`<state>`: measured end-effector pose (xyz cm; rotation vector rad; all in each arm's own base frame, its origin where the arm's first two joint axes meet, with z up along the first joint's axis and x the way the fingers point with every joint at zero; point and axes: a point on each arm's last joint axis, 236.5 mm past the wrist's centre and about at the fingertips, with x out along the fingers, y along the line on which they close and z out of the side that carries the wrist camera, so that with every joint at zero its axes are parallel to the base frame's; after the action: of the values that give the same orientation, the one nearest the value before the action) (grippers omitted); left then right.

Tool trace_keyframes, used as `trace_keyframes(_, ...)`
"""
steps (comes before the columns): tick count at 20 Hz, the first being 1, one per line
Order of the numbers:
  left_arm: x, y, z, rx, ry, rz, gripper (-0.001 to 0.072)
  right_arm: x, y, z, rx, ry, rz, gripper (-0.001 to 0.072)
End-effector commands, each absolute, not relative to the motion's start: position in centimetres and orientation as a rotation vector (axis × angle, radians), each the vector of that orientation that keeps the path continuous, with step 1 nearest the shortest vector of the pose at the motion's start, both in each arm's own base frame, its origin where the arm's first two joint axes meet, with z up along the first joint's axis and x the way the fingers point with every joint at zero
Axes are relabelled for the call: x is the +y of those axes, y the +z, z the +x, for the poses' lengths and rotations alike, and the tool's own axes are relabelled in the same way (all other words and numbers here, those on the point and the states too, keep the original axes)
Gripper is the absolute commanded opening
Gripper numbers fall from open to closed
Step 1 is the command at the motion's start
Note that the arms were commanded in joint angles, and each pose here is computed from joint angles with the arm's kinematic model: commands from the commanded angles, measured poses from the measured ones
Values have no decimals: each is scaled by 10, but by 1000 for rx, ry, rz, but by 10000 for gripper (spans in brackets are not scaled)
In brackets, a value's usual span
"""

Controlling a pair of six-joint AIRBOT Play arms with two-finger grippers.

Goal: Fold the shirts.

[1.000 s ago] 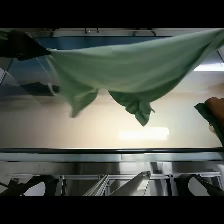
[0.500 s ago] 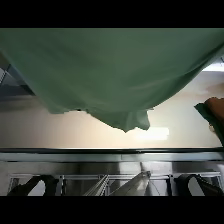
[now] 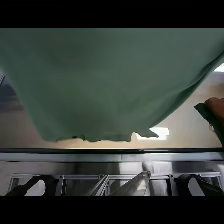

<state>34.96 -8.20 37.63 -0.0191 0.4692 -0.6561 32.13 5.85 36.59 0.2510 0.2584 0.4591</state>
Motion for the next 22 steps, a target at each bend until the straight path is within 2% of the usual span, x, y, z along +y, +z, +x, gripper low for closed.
trace_keyframes(1, -79, 255, 431, 720, -772, -215, 20, 39, 250, 393, 486, 438, 426, 17)
trace_keyframes(5, -98, 100, 523, 959, -799, -400, 12, -10, 121, 473, 616, 259, 556, 17)
trace_keyframes(7, -115, 59, 544, 1043, -818, -459, 17, -30, 79, 494, 649, 180, 603, 17)
trace_keyframes(8, -122, 52, 548, 1063, -837, -473, 218, -31, 65, 495, 676, 176, 615, 32)
trace_keyframes(9, -128, 56, 551, 1049, -863, -503, 531, -32, 57, 493, 702, 181, 617, 265)
trace_keyframes(10, -131, 66, 552, 1023, -880, -544, 720, -34, 53, 488, 726, 186, 601, 464)
trace_keyframes(12, -118, 77, 542, 1021, -866, -598, 715, -38, 43, 473, 799, 203, 551, 461)
trace_keyframes(16, -92, 57, 466, 1268, -820, -603, 705, -47, -10, 435, 1043, 183, 517, 460)
trace_keyframes(20, -67, 19, 386, 1465, -619, -526, 707, -46, -38, 434, 1110, 191, 557, 461)
trace_keyframes(22, -64, 2, 352, 1522, -551, -538, 707, -54, -41, 440, 1108, 168, 581, 460)
